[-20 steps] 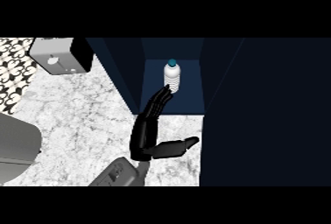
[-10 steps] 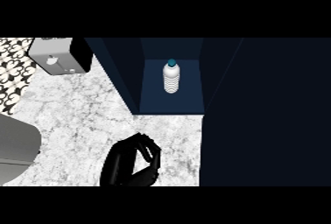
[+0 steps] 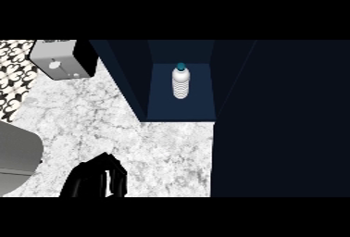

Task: Pick up the bottled water, place it into the cabinet and close the cabinet

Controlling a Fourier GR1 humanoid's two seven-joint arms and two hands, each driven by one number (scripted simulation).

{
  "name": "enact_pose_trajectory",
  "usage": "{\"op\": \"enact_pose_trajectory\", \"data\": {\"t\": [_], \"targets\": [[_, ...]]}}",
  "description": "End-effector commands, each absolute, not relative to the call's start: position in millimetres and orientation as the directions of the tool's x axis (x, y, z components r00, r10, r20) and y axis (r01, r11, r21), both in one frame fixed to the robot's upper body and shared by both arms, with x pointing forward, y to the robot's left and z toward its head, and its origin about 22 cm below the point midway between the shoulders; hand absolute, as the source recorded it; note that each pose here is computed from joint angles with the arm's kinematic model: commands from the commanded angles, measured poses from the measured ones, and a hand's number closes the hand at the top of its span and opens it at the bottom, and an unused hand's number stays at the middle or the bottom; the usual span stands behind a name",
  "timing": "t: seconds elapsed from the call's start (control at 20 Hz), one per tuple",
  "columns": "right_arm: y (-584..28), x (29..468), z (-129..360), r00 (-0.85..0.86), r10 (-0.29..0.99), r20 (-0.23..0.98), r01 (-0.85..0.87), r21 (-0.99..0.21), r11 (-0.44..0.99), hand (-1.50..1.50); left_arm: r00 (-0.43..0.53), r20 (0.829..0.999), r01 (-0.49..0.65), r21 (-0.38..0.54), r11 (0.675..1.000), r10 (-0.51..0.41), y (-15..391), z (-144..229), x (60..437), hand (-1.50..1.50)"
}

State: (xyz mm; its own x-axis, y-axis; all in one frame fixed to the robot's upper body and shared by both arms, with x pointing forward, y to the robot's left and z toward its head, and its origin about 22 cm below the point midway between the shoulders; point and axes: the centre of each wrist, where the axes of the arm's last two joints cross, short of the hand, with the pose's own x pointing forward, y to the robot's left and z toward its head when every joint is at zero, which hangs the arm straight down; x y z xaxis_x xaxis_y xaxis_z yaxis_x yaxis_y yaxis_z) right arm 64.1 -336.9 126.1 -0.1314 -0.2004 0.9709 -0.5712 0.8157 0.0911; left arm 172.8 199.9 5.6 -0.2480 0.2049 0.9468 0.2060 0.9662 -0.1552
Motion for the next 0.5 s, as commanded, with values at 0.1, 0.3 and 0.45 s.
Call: {"op": "enact_pose_trajectory", "data": {"t": [0.1, 0.3, 0.45], "targets": [[-290, 49, 179, -0.29, -0.088, 0.953, -0.651, -0.129, 0.748, 1.5, -0.276, 0.937, 0.188, -0.166, 0.968, 0.214, 234, 27, 165, -1.5], [-288, 53, 180, -0.283, -0.083, 0.955, -0.7, -0.147, 0.698, 1.5, -0.29, 0.928, 0.189, -0.183, 0.965, 0.233, 262, 38, 160, -1.5], [-285, 52, 181, -0.267, -0.095, 0.959, -0.73, -0.137, 0.67, 1.5, -0.324, 0.925, 0.149, -0.156, 0.977, 0.197, 281, 50, 158, -1.5]]}}
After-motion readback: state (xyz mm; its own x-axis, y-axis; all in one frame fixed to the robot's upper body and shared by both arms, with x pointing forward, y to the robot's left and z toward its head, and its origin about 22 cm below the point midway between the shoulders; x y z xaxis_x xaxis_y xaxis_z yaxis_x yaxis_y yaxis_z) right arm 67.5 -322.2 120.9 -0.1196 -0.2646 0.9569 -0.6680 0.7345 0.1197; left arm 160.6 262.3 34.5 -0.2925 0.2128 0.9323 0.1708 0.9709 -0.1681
